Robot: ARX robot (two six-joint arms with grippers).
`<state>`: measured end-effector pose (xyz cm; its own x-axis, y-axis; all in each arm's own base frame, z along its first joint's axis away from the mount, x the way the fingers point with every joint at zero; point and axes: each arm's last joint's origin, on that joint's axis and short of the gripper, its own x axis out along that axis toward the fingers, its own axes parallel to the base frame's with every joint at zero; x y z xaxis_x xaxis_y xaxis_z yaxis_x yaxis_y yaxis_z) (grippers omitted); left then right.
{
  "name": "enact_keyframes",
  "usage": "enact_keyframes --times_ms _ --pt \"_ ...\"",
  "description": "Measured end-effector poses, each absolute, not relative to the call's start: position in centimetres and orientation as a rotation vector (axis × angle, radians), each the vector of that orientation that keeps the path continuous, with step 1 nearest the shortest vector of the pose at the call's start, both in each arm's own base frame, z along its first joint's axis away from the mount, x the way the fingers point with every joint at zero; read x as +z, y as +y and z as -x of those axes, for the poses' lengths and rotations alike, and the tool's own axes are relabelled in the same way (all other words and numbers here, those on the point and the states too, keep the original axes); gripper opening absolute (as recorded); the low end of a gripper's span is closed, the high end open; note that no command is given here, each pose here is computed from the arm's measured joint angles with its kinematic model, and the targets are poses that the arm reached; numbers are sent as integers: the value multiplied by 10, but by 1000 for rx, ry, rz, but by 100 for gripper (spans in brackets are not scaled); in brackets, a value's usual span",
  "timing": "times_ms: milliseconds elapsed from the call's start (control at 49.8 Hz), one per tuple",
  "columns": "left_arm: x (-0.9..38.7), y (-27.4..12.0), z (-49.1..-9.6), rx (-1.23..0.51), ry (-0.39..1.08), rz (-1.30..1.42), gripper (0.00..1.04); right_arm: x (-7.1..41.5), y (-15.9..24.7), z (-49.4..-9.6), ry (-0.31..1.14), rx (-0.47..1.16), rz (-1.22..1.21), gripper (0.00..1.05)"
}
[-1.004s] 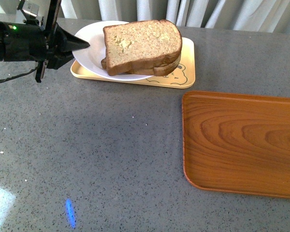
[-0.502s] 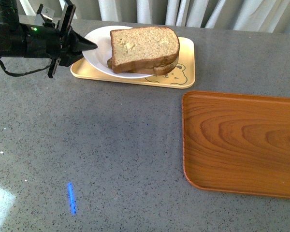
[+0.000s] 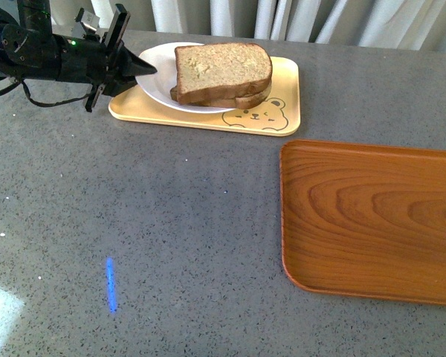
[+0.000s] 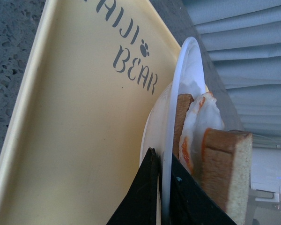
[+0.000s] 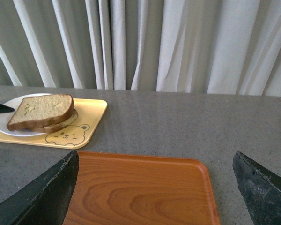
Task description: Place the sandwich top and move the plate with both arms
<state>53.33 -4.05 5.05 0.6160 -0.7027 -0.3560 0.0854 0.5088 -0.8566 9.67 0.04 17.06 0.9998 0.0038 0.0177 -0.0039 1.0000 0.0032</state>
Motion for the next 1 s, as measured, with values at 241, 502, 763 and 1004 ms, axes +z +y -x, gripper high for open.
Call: enact_keyframes --times_ms 241,502,763,1004 --pt "48 -39 -537 -535 776 920 2 171 0 -97 -18 4 -3 96" --pt "45 -34 -538 -514 780 928 29 171 0 -97 -18 4 -3 96" --pt "47 -19 -539 -497 768 937 74 171 0 -97 -18 4 -3 96" --pt "54 15 -531 -439 711 948 96 171 0 -97 -18 4 -3 96"
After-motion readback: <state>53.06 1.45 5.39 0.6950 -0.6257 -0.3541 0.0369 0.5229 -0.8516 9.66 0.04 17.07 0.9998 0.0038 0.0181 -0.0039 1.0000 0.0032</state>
